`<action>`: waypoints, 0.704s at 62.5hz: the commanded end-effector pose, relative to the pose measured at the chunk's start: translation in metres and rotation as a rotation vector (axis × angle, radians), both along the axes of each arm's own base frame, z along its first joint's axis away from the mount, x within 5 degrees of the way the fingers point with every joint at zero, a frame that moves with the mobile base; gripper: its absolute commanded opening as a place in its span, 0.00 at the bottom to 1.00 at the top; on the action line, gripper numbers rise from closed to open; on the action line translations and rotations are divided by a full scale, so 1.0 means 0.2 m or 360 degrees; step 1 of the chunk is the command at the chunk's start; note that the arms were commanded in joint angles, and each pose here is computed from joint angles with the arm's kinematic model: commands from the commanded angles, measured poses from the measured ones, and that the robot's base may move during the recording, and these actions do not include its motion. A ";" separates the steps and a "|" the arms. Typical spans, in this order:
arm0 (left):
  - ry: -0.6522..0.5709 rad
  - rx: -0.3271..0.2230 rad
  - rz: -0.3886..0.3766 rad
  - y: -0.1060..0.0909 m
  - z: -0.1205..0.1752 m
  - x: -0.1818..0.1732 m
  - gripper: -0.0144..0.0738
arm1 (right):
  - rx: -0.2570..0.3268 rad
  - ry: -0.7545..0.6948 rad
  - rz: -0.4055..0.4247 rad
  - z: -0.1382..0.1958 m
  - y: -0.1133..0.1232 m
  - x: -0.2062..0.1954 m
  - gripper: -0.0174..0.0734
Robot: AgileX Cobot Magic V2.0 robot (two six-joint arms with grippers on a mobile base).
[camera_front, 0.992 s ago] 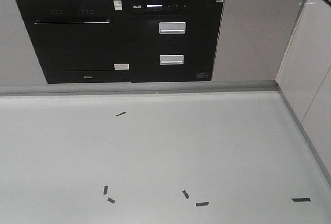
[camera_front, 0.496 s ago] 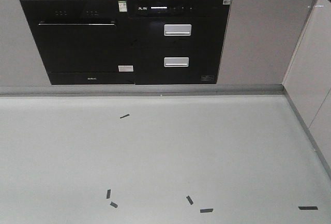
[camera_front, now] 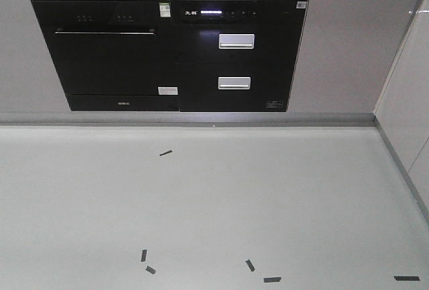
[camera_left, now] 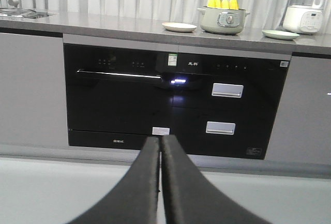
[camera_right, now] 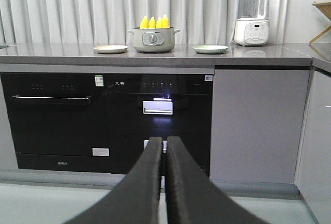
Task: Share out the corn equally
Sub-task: 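Drive the base forward toward the counter with the corn pot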
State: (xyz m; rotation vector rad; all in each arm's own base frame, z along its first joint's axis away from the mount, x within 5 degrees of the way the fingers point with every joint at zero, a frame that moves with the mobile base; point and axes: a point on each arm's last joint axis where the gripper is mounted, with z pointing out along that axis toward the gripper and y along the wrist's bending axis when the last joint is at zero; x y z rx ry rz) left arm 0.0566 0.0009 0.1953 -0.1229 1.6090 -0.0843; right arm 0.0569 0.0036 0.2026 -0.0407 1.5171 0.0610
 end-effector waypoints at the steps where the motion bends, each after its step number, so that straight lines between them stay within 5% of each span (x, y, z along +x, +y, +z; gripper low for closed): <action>1: -0.0113 -0.0009 0.0011 0.00 0.01 0.00 0.16 | 0.0000 -0.0092 0.0005 0.02 0.00 0.00 0.19; 44: -0.0113 -0.0009 0.0011 0.00 0.01 0.00 0.16 | 0.0000 -0.0092 0.0005 0.02 0.00 0.00 0.19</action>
